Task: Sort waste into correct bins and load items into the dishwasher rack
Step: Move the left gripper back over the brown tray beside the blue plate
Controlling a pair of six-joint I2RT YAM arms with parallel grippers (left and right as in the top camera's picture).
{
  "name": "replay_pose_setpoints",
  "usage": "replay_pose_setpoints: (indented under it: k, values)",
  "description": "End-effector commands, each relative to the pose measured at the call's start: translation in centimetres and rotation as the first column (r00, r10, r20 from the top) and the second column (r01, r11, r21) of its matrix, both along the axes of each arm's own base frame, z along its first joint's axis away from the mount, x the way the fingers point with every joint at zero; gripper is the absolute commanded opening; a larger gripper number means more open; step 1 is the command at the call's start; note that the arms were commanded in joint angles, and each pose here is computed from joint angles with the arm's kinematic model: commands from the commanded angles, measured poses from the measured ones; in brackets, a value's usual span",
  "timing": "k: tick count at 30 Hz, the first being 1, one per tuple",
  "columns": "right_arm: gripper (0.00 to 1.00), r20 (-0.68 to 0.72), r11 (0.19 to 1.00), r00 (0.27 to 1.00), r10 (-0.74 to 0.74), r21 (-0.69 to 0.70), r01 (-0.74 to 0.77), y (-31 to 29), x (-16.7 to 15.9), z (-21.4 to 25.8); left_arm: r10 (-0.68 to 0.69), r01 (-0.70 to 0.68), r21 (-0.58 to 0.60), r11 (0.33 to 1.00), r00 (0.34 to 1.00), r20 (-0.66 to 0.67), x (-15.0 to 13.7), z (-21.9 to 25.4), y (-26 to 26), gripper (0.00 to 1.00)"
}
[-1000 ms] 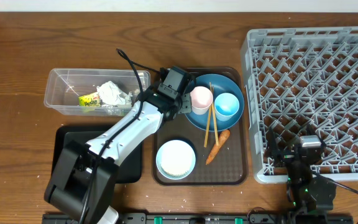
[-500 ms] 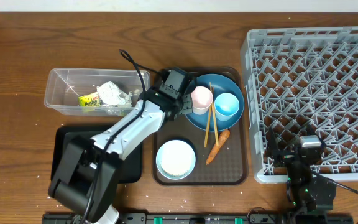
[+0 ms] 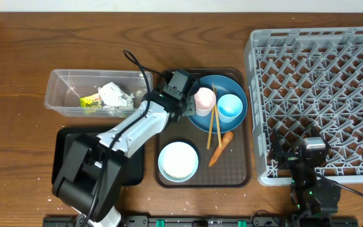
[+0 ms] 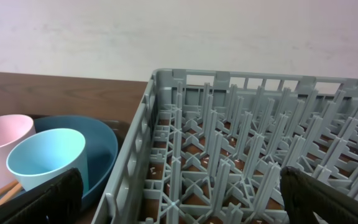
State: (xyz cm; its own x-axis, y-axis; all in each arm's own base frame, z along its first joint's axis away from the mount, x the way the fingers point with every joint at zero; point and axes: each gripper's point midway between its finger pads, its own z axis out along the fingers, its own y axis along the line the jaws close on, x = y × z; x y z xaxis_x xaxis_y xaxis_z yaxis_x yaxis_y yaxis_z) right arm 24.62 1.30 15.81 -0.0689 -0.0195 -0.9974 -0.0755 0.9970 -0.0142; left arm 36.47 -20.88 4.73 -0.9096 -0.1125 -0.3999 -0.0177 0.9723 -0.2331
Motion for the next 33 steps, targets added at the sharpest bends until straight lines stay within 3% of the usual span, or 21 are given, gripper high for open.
replay_pose_setpoints:
  k: [1,9,20,24,33]
  values:
    - [0.99,-0.002,1.0,1.0,-0.009,-0.004,0.009,-0.2,0.0,-0.1,0.01,-0.01,0.009,1.0,1.0,-0.027,-0.2,-1.3,-0.1,0.33]
    - [0.99,-0.002,1.0,1.0,-0.009,-0.004,0.009,-0.2,0.0,-0.1,0.013,-0.013,0.003,1.0,1.0,-0.011,0.2,-1.2,-0.2,0.19]
    - [0.99,-0.002,1.0,1.0,-0.009,-0.004,0.009,-0.2,0.0,-0.1,0.033,-0.032,0.017,0.999,0.999,-0.021,0.2,-1.3,0.7,0.19]
    - [0.99,-0.002,1.0,1.0,-0.009,-0.004,0.009,-0.2,0.0,-0.1,0.044,-0.044,0.023,0.999,0.999,-0.03,0.3,-1.4,1.2,0.13]
    - [0.99,-0.002,1.0,1.0,-0.009,-0.004,0.009,-0.2,0.0,-0.1,0.055,-0.054,0.024,0.998,0.998,-0.034,0.4,-1.5,1.7,0.11]
